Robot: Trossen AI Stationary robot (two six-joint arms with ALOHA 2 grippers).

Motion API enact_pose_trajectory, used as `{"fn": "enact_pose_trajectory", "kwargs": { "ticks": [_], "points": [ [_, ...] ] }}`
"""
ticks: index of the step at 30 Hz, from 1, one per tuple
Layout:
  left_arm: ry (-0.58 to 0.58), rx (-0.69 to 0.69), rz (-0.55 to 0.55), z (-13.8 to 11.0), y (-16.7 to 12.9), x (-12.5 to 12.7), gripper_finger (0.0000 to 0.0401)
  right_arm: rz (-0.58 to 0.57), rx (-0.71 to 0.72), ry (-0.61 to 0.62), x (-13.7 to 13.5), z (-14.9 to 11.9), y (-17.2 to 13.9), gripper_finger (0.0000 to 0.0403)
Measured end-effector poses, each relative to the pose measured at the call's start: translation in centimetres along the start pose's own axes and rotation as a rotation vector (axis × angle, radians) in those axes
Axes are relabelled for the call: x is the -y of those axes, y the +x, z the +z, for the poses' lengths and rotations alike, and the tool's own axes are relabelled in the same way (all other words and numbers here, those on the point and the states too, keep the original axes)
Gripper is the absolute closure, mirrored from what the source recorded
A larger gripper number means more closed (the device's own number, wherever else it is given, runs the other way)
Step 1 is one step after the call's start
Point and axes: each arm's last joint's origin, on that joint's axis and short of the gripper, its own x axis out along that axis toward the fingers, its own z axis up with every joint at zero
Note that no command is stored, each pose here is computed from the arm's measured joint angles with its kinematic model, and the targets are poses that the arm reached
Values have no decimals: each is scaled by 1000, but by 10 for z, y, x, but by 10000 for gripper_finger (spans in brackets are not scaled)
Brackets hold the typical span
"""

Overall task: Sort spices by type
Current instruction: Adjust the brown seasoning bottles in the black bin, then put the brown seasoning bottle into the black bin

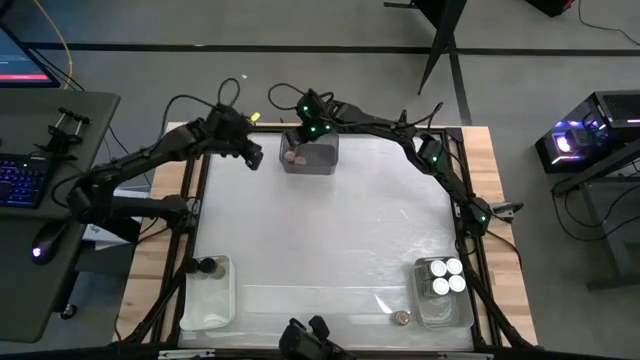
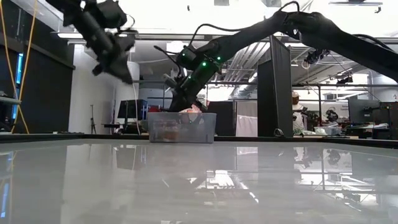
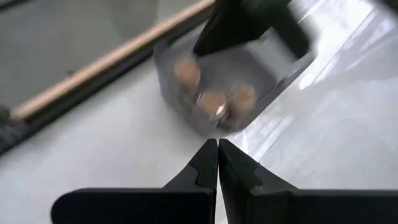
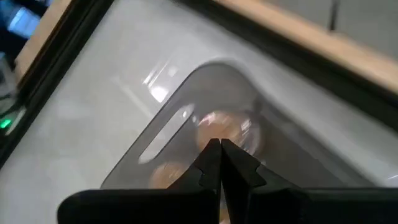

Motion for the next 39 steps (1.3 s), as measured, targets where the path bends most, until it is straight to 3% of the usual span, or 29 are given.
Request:
{"fn": "enact_pose_trajectory", "kwargs": {
  "ticks": [9,14,25,33,39],
  "points": [
    [-132,-198,18,-48,62,-8,401,30,-68,-41,-3,-7,1,403],
    [-131,-173,28,-47,85,-9,401,-37,-17,-20,-1,-5,1,403],
    [-154,-135,27,-46,115,-10,401,-43,18,-3,0,-3,6,403],
    [-148,-25,-3,-35,115,-9,401,-38,24,-113,5,17,-40,403],
    [-78,-113,4,-43,112,-11,401,-58,-138,-281,5,12,-83,403]
  ]
}}
